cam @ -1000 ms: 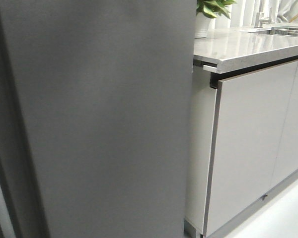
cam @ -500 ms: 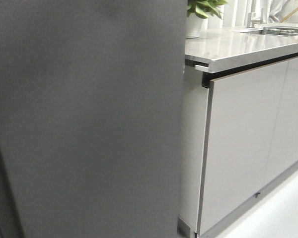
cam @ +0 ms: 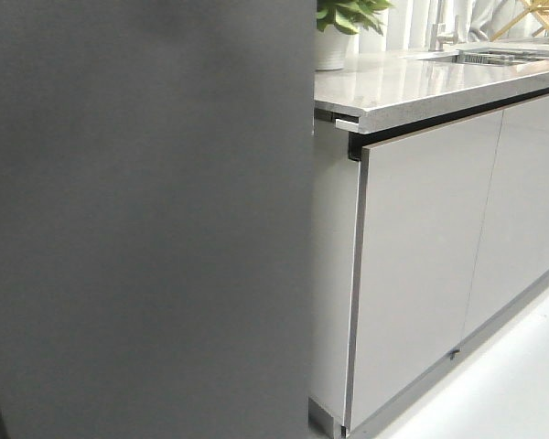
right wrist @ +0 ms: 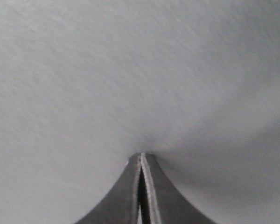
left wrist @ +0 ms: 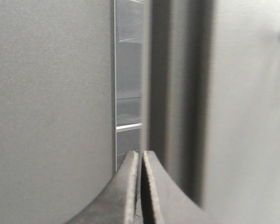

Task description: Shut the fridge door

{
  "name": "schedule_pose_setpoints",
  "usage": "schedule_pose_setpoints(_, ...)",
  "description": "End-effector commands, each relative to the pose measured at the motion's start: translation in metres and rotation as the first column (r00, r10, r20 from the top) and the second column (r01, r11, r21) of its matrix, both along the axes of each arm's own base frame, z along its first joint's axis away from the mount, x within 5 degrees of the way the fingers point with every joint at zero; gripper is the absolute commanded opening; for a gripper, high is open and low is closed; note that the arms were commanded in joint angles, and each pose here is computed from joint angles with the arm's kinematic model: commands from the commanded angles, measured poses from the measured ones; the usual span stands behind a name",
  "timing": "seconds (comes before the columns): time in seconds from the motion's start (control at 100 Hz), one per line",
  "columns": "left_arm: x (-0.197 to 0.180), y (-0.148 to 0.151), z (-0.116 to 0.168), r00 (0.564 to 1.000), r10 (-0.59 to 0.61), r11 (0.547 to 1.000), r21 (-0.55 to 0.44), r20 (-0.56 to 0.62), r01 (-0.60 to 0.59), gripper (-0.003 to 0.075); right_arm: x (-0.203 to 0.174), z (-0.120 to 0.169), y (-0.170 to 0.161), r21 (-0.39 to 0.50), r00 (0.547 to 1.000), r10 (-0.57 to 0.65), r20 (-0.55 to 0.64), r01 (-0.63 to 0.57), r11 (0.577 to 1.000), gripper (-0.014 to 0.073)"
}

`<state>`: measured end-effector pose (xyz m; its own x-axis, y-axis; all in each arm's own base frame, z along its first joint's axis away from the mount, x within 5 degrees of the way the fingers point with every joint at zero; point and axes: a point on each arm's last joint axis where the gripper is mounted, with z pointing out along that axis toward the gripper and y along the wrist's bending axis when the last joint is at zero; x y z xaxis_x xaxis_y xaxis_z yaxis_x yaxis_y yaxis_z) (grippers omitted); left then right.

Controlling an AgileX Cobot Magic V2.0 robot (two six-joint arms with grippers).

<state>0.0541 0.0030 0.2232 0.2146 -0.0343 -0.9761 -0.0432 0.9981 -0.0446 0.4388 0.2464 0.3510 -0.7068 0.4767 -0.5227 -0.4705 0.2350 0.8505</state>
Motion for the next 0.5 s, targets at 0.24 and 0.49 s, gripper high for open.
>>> schedule_pose_setpoints(0.24, -0.001, 0.000, -0.004, 0.998, -0.003, 1.000, -0.005, 0.058, 0.003, -0.0020, -0.016, 0.024, 0.025, 0.064, 1.000, -0.028, -0.004, 0.028, 0.998, -0.0046)
schedule_pose_setpoints(0.49, -0.001, 0.000, -0.004, 0.998, -0.003, 1.000, -0.005, 0.058, 0.003, -0.0020, -0.014, 0.023, 0.025, 0.055, 0.997, -0.075, -0.016, 0.076, 0.996, -0.0046)
